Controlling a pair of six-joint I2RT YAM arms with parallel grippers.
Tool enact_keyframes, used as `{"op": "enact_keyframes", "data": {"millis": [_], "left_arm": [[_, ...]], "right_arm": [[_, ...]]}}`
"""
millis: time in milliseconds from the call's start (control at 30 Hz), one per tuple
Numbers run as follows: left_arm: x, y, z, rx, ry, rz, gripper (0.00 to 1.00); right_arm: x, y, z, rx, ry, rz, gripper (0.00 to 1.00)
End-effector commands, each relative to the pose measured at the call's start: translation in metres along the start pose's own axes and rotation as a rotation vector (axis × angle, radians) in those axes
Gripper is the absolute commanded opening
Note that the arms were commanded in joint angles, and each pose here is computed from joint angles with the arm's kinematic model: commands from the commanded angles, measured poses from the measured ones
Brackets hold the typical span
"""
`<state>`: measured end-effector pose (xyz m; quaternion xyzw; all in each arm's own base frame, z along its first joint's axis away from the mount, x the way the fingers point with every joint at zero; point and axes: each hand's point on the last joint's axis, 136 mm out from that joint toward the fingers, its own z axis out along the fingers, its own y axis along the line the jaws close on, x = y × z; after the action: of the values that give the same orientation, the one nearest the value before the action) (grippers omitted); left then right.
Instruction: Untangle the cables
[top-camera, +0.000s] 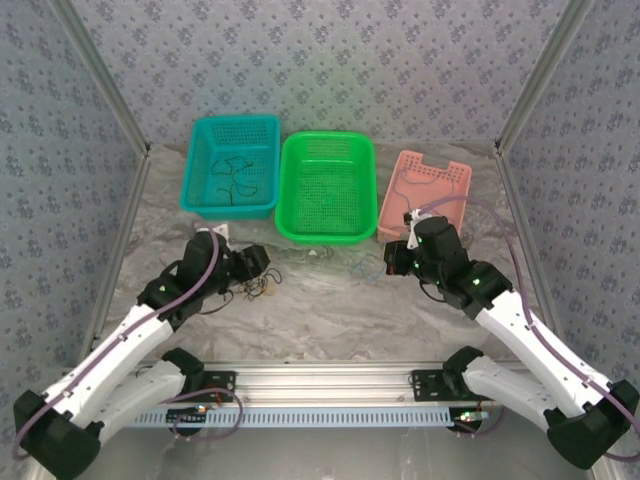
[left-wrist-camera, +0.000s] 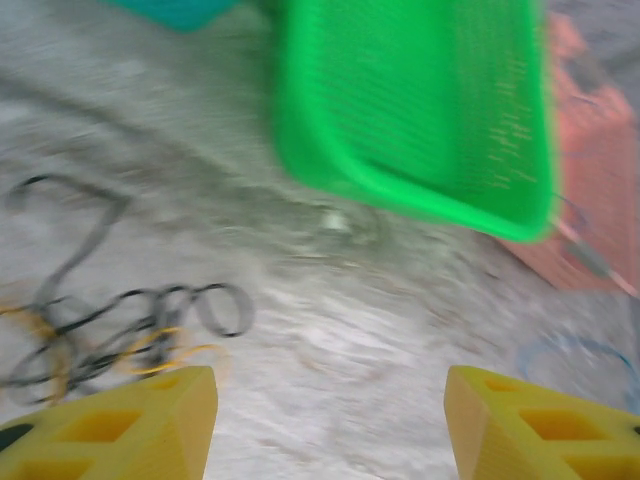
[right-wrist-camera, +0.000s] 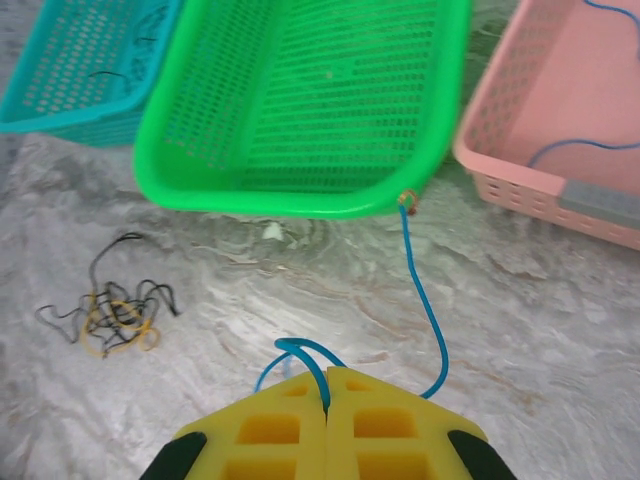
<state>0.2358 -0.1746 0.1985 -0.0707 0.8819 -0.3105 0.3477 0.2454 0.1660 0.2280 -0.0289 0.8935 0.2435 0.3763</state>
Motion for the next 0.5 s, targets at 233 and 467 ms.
{"op": "enact_keyframes", "data": {"millis": [233, 467], "left_arm": [[0.057, -0.113, 0.034, 0.329, 0.035, 0.374, 0.64], [0.062, -0.121, 0.058, 0.321, -0.016, 0.471, 0.76]], "right_arm": [[-0.037, 0.048, -0.028, -0.214, -0.026, -0.040, 0.00], [-0.034, 0.054, -0.032, -0.266, 0.022, -0.010, 0.00]]}}
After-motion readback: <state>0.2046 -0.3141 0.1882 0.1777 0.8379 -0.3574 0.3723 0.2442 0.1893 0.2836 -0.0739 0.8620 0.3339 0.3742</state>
